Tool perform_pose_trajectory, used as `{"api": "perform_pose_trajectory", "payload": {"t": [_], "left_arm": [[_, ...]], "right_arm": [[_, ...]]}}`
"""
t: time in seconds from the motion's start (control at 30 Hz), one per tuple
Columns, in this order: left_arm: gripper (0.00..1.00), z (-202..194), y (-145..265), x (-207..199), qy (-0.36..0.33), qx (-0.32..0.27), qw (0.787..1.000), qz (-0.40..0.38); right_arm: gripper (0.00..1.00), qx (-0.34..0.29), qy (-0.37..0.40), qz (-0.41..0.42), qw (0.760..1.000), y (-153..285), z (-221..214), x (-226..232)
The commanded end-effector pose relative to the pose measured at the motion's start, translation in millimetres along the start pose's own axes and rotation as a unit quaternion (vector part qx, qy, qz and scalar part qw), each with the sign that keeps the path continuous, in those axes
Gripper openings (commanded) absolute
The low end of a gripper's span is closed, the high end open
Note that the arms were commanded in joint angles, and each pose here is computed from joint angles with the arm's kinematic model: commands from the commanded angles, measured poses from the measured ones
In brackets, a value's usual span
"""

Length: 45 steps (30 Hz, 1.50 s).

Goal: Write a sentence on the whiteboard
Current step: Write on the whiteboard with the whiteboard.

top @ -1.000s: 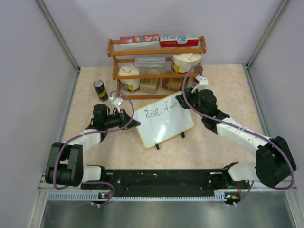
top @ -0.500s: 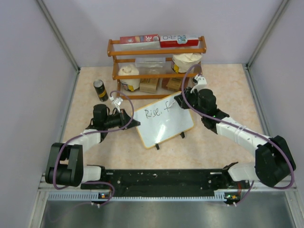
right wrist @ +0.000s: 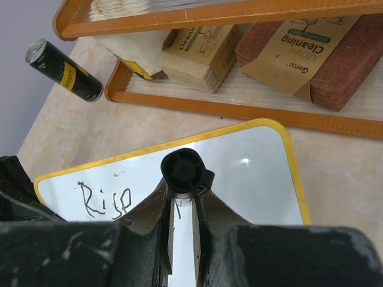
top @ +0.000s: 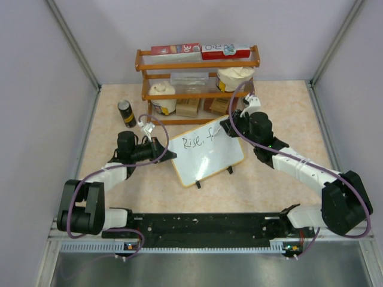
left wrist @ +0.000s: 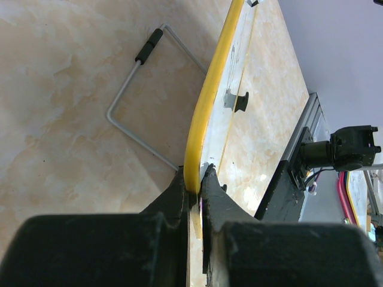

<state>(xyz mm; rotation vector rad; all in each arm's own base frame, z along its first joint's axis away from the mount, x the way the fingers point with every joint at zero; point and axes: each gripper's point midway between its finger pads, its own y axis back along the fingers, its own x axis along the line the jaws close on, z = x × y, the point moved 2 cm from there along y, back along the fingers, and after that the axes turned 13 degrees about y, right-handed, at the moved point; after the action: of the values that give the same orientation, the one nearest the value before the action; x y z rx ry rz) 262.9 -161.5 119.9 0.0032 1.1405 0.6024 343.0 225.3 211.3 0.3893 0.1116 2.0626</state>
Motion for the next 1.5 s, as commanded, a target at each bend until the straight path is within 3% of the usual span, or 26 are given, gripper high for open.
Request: {"api": "perform_pose_trajectory", "payload": {"t": [0.0, 0.37, 1.17, 1.47], "left_arm": [[0.00, 1.9, 2.6, 42.0, -0.038, -0.033, 0.994, 0.096], [0.00, 2.4, 2.8, 41.3, -0.039, -0.034, 0.994, 0.096], [0.00, 2.4, 2.8, 41.2, -0.038, -0.034, 0.994, 0.096], [0.00, 1.6, 3.1, 41.8, -0.038, -0.034, 0.994, 0.097]], "right_arm": [[0.00, 0.012, 0.019, -0.023, 0.999, 3.4, -6.6, -11.6], [0.00, 0.017, 0.022, -0.042, 0.999, 8.3, -13.1, -20.5], [0.00, -0.026, 0.003, -0.024, 0.999, -1.1, 31.7, -12.3], [0.00, -0.005, 0.002, -0.025, 1.000, -3.9, 16.0, -14.8]]}}
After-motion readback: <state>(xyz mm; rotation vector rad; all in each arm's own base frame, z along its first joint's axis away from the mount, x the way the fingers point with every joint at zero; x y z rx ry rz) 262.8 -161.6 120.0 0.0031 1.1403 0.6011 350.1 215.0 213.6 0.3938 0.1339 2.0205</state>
